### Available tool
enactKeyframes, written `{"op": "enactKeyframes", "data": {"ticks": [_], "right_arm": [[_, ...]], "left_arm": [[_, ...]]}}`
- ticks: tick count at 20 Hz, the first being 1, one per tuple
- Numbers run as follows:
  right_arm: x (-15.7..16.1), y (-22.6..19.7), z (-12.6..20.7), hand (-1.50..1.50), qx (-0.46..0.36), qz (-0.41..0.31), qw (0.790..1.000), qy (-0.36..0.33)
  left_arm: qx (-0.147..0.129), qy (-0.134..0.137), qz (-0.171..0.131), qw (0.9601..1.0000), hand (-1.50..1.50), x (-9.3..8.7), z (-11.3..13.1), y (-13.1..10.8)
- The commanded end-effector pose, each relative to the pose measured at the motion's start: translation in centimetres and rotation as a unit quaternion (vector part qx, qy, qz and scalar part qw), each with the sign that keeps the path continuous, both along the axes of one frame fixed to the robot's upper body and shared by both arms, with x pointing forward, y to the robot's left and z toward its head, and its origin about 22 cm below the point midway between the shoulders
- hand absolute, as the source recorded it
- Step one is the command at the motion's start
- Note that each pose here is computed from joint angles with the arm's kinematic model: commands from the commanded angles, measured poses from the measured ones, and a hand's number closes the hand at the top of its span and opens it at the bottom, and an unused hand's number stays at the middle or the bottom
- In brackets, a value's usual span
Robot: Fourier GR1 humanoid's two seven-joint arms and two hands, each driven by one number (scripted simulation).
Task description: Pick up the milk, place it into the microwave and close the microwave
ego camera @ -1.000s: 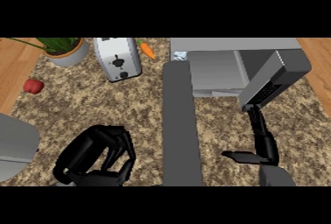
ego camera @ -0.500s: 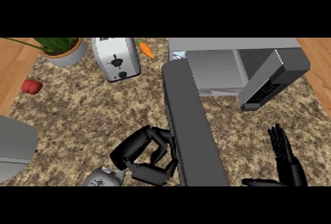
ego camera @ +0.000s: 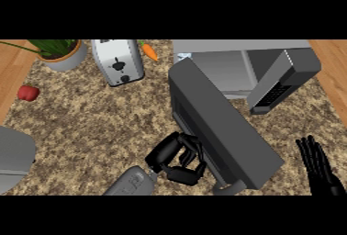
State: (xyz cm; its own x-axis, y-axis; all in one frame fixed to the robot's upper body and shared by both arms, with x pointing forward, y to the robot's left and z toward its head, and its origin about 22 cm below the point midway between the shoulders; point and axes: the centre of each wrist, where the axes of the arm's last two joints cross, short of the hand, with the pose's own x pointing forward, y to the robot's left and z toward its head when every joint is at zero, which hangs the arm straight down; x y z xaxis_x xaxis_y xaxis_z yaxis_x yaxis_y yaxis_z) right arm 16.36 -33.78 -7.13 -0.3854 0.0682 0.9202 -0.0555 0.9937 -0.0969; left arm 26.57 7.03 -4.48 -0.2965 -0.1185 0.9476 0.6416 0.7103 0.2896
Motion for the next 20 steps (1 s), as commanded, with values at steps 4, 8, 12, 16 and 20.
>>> {"op": "enactKeyframes", "data": {"ticks": [4, 8, 12, 16, 20], "right_arm": [[-0.5, 0.5, 3.7, -1.5, 0.026, 0.044, 0.998, -0.039], [-0.7, -0.2, 6.4, -1.5, 0.019, 0.081, 0.996, -0.044], [-0.3, 1.6, 7.7, -1.5, 0.028, 0.096, 0.993, -0.055], [0.0, 0.9, 8.9, -1.5, 0.026, 0.127, 0.99, -0.053], [0.7, 0.6, 10.8, -1.5, 0.0, 0.141, 0.988, -0.055]], "left_arm": [[-0.007, -0.019, 0.036, 0.9991, 1.5, -0.9, -2.8, -1.7], [-0.01, 0.013, 0.037, 0.9992, 1.5, 0.3, -2.1, -2.4], [-0.014, 0.006, 0.031, 0.9994, 1.5, -0.6, -2.1, -3.4], [-0.063, 0.013, 0.054, 0.9965, 1.5, -0.4, -0.3, -4.5], [-0.09, -0.005, 0.084, 0.9923, 1.5, 1.2, 1.5, -5.1]]}}
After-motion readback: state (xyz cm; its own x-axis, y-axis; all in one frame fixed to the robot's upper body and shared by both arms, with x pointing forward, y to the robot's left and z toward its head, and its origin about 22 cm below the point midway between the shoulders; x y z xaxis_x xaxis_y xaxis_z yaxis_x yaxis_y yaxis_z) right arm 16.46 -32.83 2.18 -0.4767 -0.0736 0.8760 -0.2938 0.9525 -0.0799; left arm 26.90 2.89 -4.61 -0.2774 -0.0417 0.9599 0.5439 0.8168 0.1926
